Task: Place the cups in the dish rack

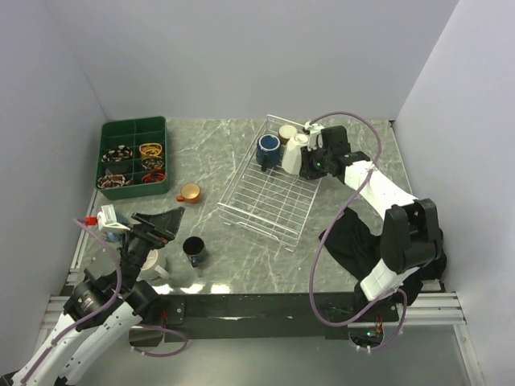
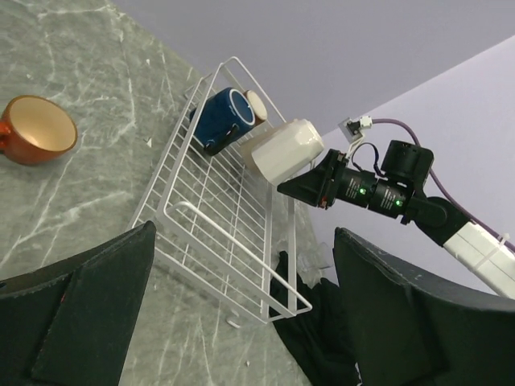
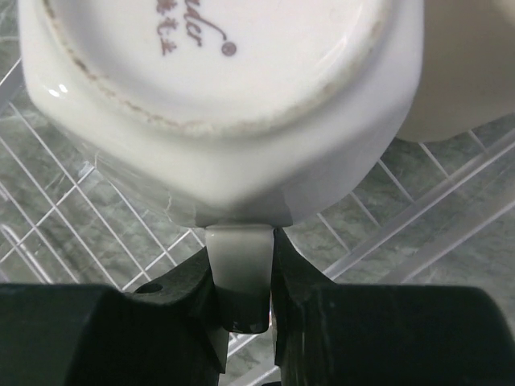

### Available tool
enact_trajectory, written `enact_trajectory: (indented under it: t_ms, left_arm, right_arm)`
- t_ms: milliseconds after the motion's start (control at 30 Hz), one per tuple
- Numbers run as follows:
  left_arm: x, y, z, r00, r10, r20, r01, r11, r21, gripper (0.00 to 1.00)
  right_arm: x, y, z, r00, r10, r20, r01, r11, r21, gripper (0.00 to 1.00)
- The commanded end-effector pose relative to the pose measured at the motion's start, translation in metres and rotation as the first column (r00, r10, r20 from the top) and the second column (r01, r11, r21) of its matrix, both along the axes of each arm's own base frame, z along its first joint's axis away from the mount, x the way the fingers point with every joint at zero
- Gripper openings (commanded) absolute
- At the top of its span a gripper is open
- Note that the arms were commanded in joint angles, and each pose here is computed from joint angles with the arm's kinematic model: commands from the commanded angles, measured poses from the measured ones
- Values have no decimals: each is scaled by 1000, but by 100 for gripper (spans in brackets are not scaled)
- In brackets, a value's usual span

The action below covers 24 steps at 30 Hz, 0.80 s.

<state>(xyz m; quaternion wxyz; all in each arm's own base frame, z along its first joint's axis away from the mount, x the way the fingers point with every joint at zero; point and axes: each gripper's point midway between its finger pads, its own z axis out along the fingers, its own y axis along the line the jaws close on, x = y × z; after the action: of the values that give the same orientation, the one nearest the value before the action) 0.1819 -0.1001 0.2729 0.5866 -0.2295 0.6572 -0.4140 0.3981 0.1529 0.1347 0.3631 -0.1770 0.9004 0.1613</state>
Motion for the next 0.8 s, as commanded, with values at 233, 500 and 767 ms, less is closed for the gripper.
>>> enact_trajectory:
  t_ms: [233, 500, 767]
  left_arm:
    - [-3, 15, -9, 998, 53, -24, -53, 999, -7, 96]
    - [-3, 13, -13, 998, 48, -30, -48, 999, -12, 96]
    - [-2, 14, -13, 998, 54, -36, -55, 998, -8, 96]
  right_arm:
    - [47, 17, 32, 985, 13, 171, -1, 997, -72, 0]
    - [54, 19, 14, 990, 18, 139, -3, 994, -106, 0]
    - [58, 22, 1, 992, 39, 116, -23, 991, -132, 4]
